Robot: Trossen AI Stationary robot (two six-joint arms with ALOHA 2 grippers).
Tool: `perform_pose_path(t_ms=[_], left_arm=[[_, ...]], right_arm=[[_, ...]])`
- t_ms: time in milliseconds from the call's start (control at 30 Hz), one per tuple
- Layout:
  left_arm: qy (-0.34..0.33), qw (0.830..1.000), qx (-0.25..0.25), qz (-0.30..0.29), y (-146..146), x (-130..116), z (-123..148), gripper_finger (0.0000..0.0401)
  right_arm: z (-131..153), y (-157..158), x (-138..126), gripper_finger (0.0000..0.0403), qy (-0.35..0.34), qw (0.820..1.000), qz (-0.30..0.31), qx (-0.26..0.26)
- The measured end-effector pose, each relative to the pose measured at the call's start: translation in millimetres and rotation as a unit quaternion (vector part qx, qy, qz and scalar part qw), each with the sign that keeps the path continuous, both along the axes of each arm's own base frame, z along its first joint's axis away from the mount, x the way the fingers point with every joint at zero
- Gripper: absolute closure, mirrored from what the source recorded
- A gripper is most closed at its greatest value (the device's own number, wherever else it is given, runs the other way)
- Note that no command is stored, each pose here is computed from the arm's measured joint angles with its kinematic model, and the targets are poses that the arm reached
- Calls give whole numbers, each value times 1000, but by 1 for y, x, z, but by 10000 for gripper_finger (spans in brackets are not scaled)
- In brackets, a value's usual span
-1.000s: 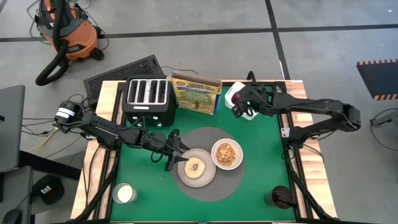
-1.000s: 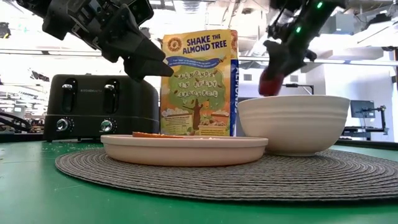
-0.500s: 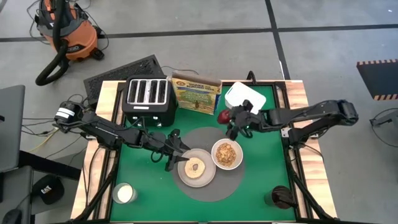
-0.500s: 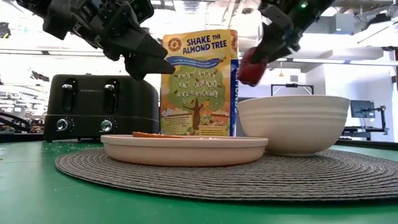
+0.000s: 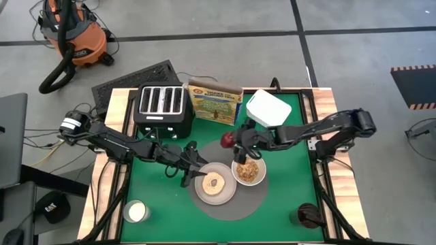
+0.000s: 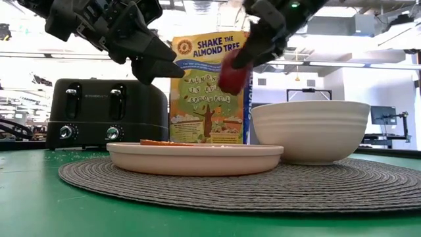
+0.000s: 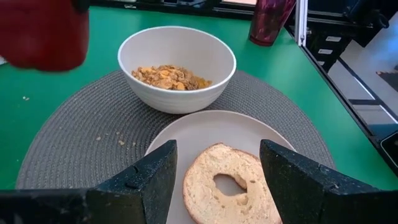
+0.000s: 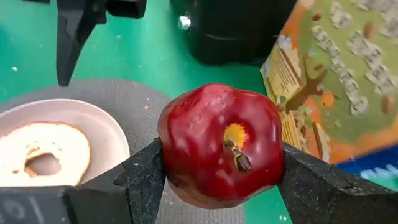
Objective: Arrange a breakfast setting
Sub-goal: Put the apple on the table placemat to the top of the dark white plate
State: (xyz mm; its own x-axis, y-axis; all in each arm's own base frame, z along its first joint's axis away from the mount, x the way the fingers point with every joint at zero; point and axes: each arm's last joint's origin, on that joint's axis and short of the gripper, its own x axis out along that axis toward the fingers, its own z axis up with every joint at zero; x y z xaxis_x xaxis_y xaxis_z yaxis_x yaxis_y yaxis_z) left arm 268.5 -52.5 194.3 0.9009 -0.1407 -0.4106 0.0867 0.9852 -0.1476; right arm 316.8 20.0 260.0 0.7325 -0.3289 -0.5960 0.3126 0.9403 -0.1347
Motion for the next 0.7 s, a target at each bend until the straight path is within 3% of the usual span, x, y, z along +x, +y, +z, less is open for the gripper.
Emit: perform_pose_path(t_ms=[300, 700], left_arm=[[33, 999, 2, -3, 0, -3, -6, 187], [43, 999, 4, -2, 0, -4, -7, 187]], right_arm=[[-21, -10, 39, 117, 87, 996, 4, -10], [-73, -25, 58, 117, 161, 987, -2, 13]])
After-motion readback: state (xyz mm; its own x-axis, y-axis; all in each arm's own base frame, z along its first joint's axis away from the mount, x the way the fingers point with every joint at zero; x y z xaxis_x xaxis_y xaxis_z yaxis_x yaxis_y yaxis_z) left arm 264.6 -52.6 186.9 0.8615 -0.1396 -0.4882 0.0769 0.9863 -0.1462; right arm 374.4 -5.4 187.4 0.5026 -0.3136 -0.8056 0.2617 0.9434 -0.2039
